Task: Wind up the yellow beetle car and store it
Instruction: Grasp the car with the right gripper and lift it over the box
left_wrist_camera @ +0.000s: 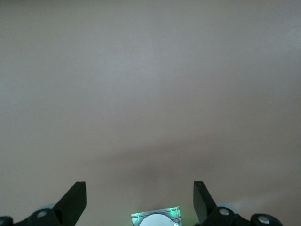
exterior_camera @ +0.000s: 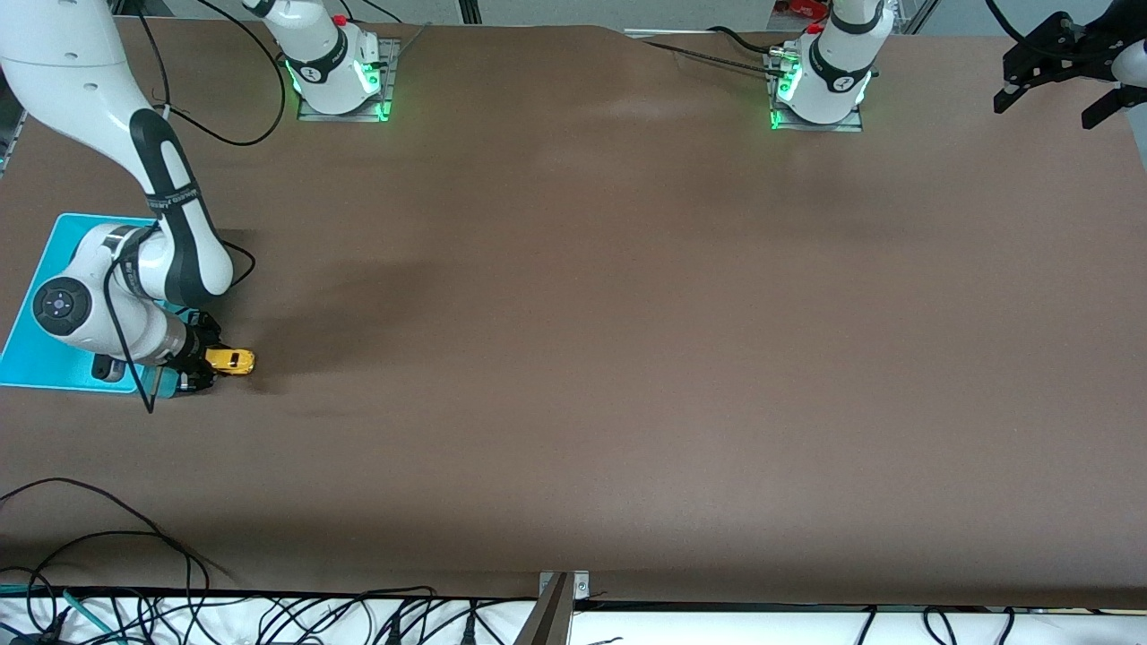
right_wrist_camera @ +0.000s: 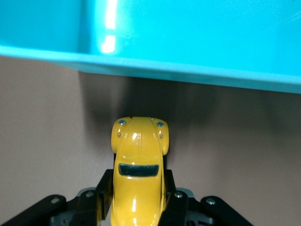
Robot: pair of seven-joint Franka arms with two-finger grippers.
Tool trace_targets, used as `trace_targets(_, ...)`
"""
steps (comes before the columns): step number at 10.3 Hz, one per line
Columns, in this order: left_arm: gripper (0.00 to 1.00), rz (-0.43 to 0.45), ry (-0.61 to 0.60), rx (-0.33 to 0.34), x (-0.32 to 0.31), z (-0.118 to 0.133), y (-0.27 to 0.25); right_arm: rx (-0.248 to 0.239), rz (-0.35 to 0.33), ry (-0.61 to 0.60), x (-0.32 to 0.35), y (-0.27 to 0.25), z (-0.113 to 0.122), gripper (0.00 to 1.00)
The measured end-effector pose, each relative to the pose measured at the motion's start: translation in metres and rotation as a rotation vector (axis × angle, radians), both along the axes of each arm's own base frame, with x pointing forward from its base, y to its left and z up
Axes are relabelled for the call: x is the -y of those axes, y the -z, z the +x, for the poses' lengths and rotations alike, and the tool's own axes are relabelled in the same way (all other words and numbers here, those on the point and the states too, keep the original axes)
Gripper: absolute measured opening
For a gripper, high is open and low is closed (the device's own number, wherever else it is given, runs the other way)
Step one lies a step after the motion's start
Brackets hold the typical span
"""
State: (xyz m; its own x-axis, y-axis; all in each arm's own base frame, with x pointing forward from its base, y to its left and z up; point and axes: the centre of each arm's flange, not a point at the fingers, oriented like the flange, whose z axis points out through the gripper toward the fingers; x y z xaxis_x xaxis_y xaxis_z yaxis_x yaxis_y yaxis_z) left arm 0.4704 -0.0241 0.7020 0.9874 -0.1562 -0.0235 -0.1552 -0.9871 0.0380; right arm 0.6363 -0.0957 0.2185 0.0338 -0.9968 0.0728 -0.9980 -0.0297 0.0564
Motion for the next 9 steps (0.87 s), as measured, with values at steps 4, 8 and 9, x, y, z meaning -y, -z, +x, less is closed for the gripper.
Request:
trace_targets(4, 1.00, 0.016, -0.007, -0.074, 0.004, 0.026, 0.034, -0.065, 0.009, 0.015, 0.000, -0.094, 0.020, 0.46)
trace_targets(8, 1.00, 0.034, -0.014, -0.081, 0.000, 0.038, 0.042, -0.073, -0.062, 0.140, 0.093, -0.126, 0.008, 0.46)
trace_targets(9, 1.00, 0.043, -0.012, -0.077, 0.001, 0.038, 0.040, -0.106, -0.082, 0.182, 0.128, -0.117, -0.007, 0.46)
